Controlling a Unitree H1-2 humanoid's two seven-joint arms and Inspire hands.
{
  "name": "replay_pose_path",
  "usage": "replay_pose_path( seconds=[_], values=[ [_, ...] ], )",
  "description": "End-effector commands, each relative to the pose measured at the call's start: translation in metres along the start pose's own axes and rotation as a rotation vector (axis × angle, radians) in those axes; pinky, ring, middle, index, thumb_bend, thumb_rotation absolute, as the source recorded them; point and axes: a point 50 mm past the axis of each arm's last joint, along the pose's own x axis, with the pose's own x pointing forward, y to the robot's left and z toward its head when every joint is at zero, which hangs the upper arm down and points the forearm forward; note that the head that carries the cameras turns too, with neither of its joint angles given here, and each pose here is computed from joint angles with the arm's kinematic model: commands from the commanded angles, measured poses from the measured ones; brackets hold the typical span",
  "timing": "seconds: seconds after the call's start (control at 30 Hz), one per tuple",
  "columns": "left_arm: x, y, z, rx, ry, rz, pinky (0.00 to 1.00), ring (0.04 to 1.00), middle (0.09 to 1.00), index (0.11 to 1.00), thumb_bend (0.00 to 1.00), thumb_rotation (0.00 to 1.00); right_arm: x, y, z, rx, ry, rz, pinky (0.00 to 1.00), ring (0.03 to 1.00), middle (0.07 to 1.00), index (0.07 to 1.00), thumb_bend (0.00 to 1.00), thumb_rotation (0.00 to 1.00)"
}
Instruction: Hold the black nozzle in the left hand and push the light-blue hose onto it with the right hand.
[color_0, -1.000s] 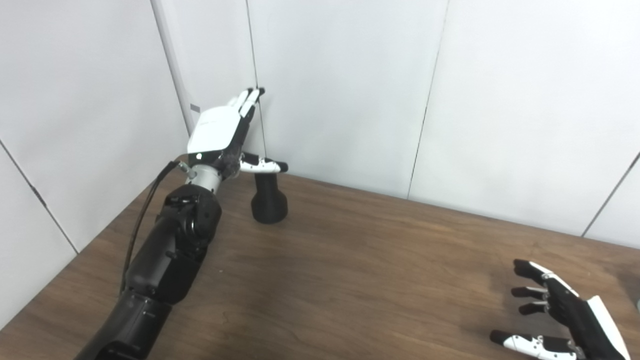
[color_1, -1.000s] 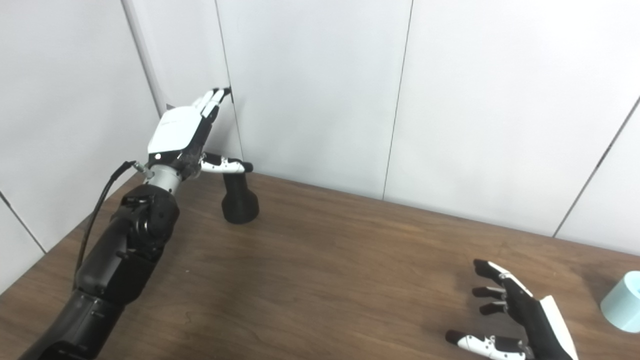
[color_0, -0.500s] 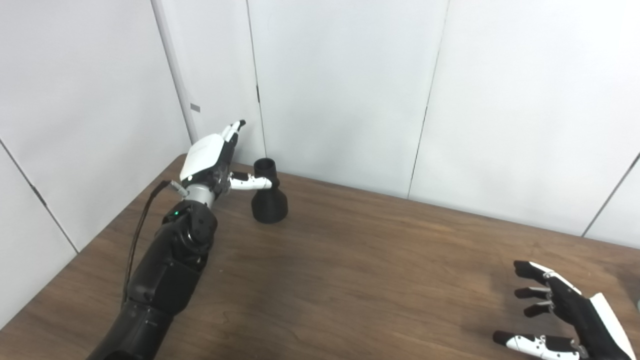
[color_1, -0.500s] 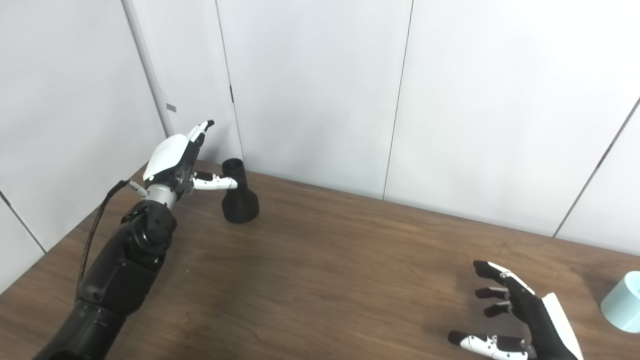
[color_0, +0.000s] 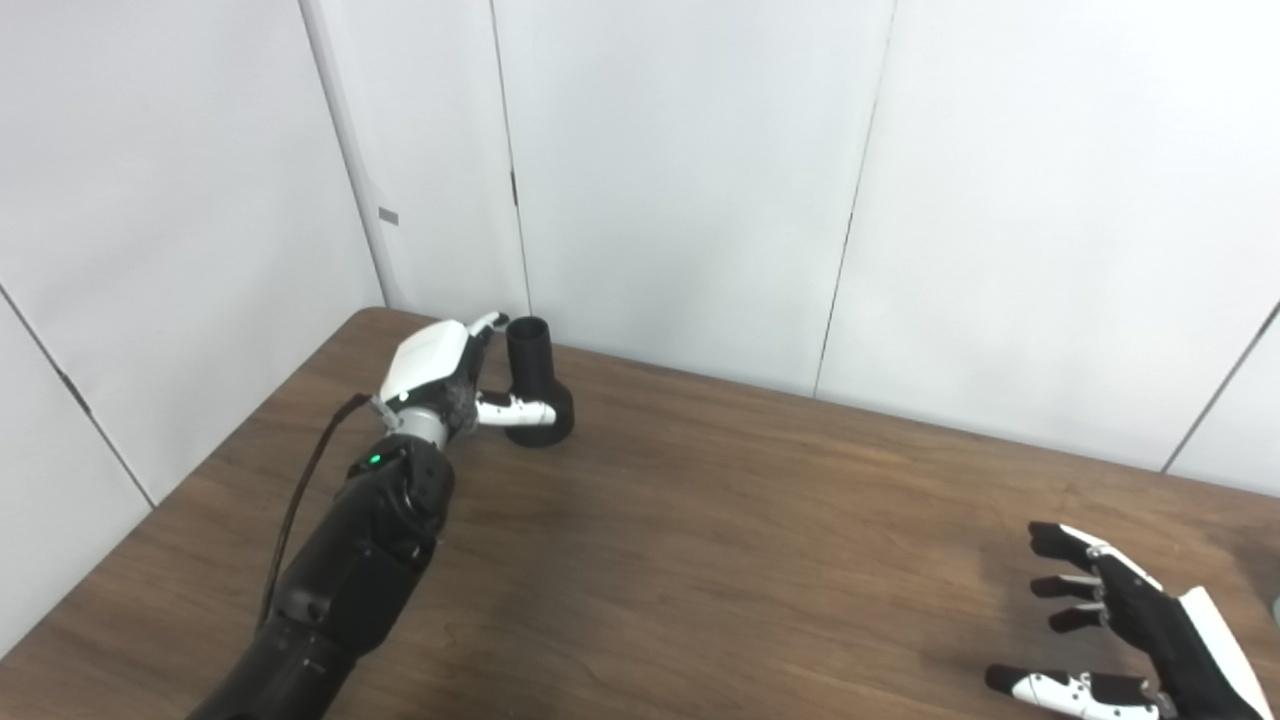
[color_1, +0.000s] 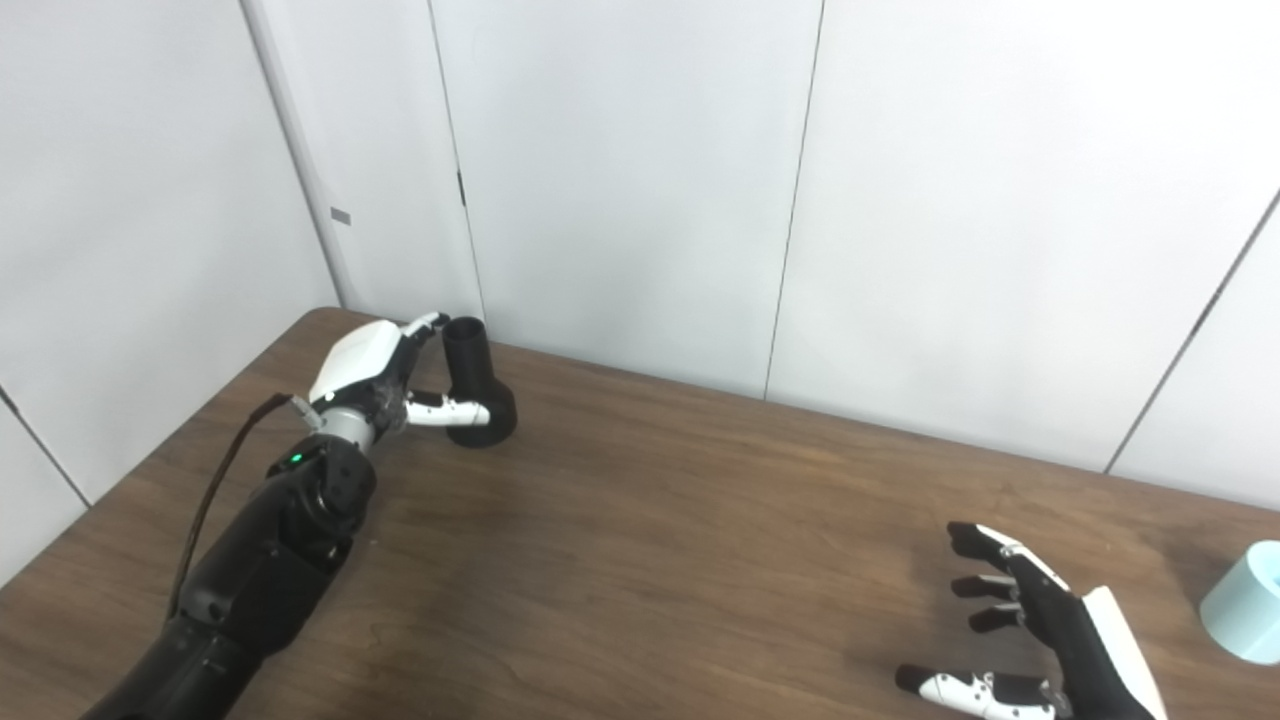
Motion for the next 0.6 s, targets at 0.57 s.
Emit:
replay_pose_path(
  seconds=[0.57],
  values=[
    [0.008,-0.014,-0.01,-0.013,0.008,-0.005,0.92,0.961,0.891,0.854,0.99,0.4,0.0,-0.012,0.015,-0.028,-0.036,-0.008,0.6,0.728,0.816,0.84,0.78,0.0]
  ],
)
